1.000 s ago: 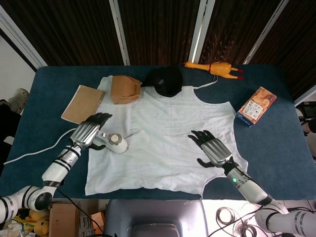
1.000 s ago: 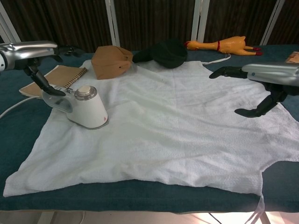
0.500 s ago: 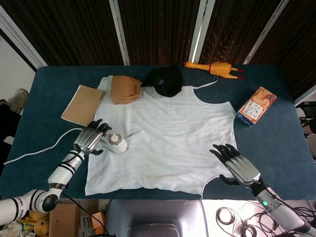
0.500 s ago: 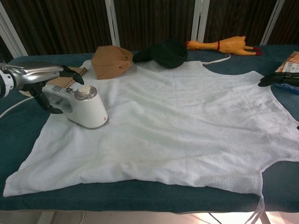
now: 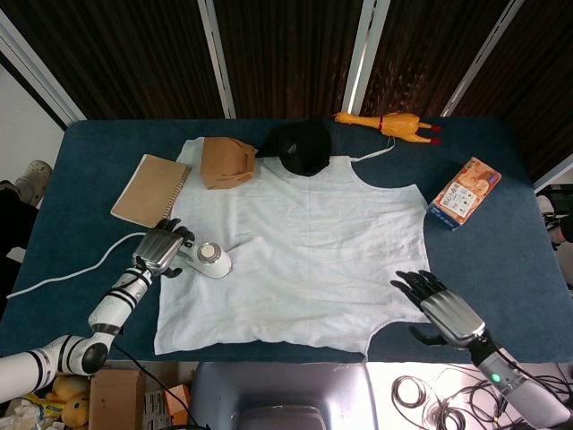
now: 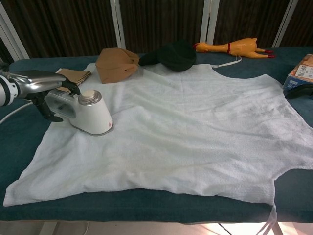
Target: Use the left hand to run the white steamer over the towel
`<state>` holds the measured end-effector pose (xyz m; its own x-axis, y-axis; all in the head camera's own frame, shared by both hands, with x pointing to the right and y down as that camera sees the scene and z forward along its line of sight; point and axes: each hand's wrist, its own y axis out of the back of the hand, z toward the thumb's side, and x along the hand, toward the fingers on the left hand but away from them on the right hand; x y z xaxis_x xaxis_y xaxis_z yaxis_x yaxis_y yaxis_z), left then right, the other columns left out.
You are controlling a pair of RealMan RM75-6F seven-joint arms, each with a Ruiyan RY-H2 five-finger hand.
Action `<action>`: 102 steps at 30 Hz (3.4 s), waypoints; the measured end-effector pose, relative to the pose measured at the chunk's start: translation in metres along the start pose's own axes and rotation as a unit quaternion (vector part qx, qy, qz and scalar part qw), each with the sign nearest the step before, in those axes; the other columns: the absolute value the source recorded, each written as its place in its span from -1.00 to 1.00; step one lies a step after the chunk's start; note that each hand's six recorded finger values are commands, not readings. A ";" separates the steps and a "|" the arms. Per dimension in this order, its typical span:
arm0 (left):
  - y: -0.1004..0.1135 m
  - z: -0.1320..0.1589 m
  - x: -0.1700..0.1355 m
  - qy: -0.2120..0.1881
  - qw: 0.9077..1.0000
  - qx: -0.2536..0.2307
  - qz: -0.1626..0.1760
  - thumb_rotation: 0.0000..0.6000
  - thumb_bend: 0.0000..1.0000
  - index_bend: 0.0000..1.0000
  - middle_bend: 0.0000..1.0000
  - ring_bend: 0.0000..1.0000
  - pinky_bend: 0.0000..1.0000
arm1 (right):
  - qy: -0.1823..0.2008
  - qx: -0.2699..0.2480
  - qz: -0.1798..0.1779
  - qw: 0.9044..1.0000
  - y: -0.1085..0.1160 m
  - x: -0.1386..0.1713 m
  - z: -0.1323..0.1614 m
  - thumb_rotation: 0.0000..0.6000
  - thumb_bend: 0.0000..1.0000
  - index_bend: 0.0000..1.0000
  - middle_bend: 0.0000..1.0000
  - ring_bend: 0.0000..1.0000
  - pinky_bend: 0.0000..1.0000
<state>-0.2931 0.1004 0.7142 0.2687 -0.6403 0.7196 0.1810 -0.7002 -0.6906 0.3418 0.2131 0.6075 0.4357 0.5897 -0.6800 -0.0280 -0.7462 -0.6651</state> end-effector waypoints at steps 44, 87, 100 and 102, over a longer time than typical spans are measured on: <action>-0.006 0.005 0.009 -0.032 0.999 0.023 0.017 1.00 -0.55 0.15 0.01 -0.16 -0.05 | -0.028 -0.017 0.009 0.999 -0.003 0.002 -0.021 1.00 -0.33 -1.00 -1.00 -1.00 -1.00; -0.005 0.055 0.027 -0.149 0.986 -0.030 0.063 1.00 -0.51 0.55 0.27 0.06 0.16 | -0.034 -0.031 0.012 0.999 -0.005 0.007 -0.028 1.00 -0.33 -1.00 -1.00 -1.00 -1.00; -0.017 0.044 0.033 -0.130 0.989 -0.061 0.040 1.00 0.21 0.90 0.61 0.49 0.57 | -0.036 -0.039 0.014 0.999 -0.005 0.012 -0.037 1.00 -0.33 -1.00 -1.00 -1.00 -1.00; -0.018 0.044 0.032 -0.129 0.988 -0.073 0.042 1.00 0.22 0.92 0.64 0.60 0.70 | -0.035 -0.040 0.015 0.998 -0.006 0.013 -0.036 1.00 -0.33 -1.00 -1.00 -1.00 -1.00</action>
<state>-0.2461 0.1065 0.7466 0.5118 -0.6102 0.6047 0.0140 -0.6979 -0.7161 0.3803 0.2137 0.6137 0.3709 0.5856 -0.7208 0.0326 -0.7838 -0.6201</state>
